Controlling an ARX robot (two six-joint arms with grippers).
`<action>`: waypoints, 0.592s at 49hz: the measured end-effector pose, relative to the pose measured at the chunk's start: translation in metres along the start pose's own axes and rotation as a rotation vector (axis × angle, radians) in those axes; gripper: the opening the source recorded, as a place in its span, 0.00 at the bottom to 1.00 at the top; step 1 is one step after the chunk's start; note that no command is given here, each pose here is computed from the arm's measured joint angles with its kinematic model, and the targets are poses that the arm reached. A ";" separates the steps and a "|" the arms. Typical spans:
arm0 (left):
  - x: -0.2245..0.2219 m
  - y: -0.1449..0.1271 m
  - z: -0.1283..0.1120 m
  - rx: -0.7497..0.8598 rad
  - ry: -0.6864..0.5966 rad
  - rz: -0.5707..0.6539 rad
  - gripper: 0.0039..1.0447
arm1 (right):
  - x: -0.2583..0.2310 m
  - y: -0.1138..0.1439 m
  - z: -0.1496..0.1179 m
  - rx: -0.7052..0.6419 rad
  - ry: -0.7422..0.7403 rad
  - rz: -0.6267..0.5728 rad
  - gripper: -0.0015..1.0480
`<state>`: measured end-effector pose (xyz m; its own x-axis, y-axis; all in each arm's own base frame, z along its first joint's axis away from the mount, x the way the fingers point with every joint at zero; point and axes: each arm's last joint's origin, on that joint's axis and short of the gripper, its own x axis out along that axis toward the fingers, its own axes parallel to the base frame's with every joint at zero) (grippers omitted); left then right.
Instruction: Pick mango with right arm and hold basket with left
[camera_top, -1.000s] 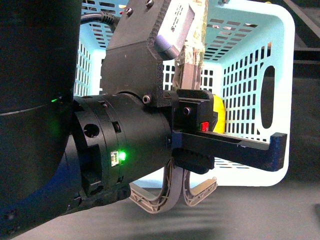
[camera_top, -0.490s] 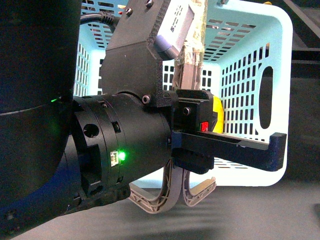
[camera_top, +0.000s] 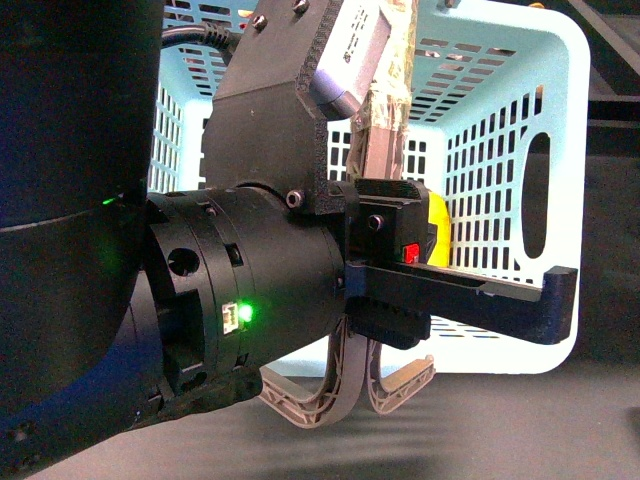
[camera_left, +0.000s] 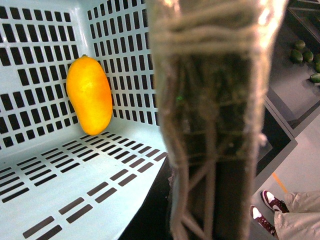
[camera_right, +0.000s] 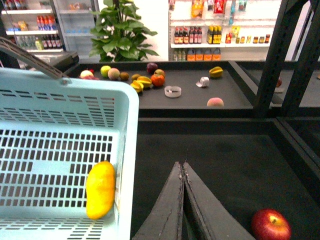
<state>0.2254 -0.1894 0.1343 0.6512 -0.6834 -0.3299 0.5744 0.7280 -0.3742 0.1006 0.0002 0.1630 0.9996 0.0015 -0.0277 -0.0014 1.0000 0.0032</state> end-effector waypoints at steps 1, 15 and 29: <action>0.000 0.000 0.000 0.000 0.000 0.001 0.07 | -0.001 0.000 0.000 0.000 -0.006 0.000 0.02; 0.000 0.000 0.000 -0.001 -0.001 0.001 0.07 | -0.003 0.000 0.002 0.000 -0.029 0.001 0.02; 0.000 0.000 0.000 0.000 -0.001 0.001 0.07 | -0.003 0.000 0.002 0.000 -0.029 0.001 0.02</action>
<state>0.2255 -0.1894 0.1343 0.6523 -0.6823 -0.3300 0.5737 0.7290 -0.3734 0.0977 0.0002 0.1650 1.0000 0.0027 0.0013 -0.0027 1.0000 0.0029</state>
